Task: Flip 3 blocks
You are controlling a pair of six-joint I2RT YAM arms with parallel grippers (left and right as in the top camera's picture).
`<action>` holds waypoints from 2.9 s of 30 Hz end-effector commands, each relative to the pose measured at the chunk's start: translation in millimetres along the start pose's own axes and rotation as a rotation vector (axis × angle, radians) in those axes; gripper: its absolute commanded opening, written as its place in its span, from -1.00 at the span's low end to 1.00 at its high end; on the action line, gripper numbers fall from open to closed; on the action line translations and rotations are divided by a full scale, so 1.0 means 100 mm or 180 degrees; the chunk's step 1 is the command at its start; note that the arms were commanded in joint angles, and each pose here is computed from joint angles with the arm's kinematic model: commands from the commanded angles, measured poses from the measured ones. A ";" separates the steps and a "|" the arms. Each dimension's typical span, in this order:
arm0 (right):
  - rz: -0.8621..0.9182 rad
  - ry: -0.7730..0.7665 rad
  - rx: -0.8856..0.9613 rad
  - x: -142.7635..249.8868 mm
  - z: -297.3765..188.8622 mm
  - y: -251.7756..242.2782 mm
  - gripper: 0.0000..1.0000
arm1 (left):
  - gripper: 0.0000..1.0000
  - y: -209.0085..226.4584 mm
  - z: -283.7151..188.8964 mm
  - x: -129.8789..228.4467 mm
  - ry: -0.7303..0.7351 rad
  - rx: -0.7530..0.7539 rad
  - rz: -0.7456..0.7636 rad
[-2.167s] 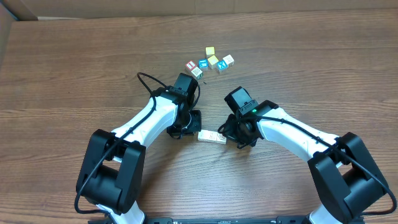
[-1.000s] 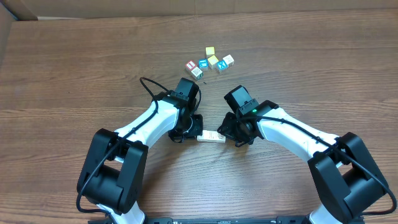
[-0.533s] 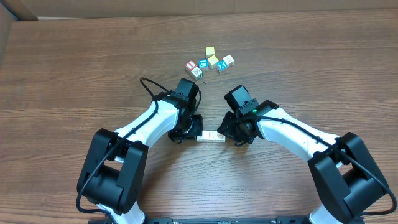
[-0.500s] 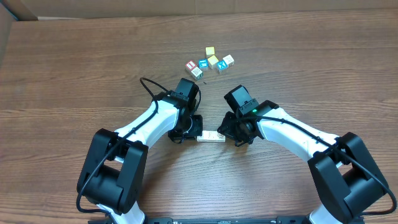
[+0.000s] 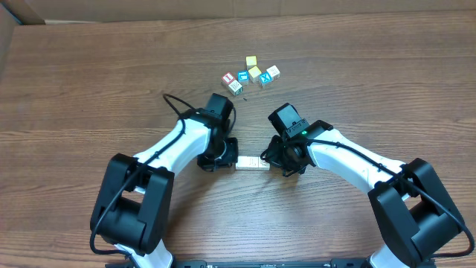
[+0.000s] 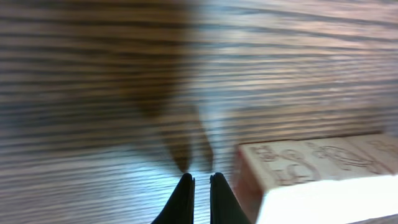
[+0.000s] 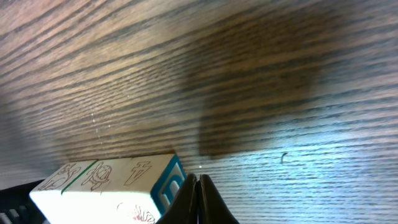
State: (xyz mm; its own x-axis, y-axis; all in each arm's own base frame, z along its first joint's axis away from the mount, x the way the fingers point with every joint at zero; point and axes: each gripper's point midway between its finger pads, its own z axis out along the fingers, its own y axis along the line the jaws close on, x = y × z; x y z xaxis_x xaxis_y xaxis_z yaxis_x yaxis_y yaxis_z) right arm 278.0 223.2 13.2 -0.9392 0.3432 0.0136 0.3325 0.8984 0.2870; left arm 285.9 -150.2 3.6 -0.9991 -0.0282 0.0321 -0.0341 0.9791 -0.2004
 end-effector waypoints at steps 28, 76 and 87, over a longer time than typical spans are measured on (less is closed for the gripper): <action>-0.0088 0.0013 0.0001 0.08 0.00 0.03 -0.92 | -0.92 0.06 -0.02 -0.05 0.0050 0.0113 -0.0298; 0.0530 0.0228 -0.0141 0.45 0.05 0.30 -0.92 | -0.92 -0.29 -0.03 -0.33 -0.0336 0.0468 -0.0084; 0.1058 0.0293 -0.0306 0.77 0.09 0.60 -0.92 | -0.92 -0.35 -0.05 -0.43 -0.0482 0.0537 -0.0043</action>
State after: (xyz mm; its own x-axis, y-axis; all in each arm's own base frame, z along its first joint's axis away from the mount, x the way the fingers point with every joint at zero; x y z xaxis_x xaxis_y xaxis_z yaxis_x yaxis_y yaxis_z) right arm 223.3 291.4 14.9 -0.8302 0.5272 0.1815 0.5571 0.7726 0.3045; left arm 335.6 -170.1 13.9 -0.9857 -0.0937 -0.1403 -0.0440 0.9456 -0.3225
